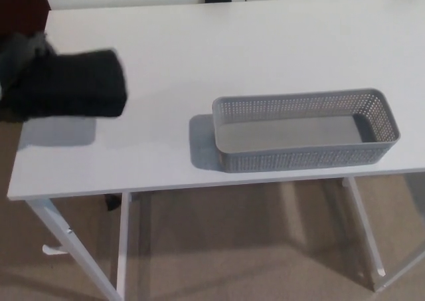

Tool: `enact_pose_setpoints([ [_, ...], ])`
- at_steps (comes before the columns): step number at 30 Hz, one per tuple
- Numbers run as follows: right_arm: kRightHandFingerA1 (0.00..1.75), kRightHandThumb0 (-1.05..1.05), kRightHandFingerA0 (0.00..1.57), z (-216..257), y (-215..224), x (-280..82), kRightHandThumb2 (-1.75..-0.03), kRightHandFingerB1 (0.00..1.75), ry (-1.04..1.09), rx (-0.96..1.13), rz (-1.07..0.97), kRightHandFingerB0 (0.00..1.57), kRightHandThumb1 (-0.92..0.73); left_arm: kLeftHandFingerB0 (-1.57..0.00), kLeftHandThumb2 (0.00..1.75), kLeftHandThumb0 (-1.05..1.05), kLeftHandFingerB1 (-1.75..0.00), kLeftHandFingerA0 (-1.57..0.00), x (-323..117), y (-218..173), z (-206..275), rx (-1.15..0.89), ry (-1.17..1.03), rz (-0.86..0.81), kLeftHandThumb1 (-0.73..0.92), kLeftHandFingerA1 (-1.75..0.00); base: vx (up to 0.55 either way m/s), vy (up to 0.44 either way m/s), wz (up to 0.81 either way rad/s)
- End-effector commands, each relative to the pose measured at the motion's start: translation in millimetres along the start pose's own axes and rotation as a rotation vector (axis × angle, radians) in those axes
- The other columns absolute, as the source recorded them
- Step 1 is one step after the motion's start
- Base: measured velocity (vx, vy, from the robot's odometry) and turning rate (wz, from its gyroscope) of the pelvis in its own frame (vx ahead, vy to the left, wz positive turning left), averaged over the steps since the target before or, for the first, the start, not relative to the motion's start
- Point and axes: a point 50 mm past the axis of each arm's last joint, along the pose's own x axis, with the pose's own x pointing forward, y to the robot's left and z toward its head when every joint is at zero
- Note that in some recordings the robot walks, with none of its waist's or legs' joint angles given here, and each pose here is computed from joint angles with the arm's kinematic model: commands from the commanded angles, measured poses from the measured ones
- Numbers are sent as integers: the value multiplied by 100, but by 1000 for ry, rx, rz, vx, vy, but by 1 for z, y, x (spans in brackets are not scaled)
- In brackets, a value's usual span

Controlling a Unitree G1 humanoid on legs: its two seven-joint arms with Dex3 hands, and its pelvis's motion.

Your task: The robot walk towards a table in front and pick up a black pencil case on the left hand side and put the pencil case into a small container on the right hand side

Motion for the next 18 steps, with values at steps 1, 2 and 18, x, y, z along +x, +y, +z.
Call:
enact_pose_setpoints([
  [1, 48, -32, 63, -6, -4, 0, -57, 41, 36, 11, -17, 56, -57, -72, 66, -19, -96, -68, -6, 15, 41, -297, -213, -31, 82, -146, 0, 0, 0],
  [2, 47, -31, 61, -5, -4, -1, -57, 41, 27, 0, -11, 55, -58, -70, 64, -18, -93, -67, -11, 20, 70, -345, -298, -42, 83, -141, 0, 0, 0],
  [18, 44, -32, 56, 2, -1, 1, -58, 42, 1, 10, 13, 56, -60, -70, 66, -30, -101, -68, -30, 10, 241, -402, -599, -217, 78, -115, 0, 0, 0],
])
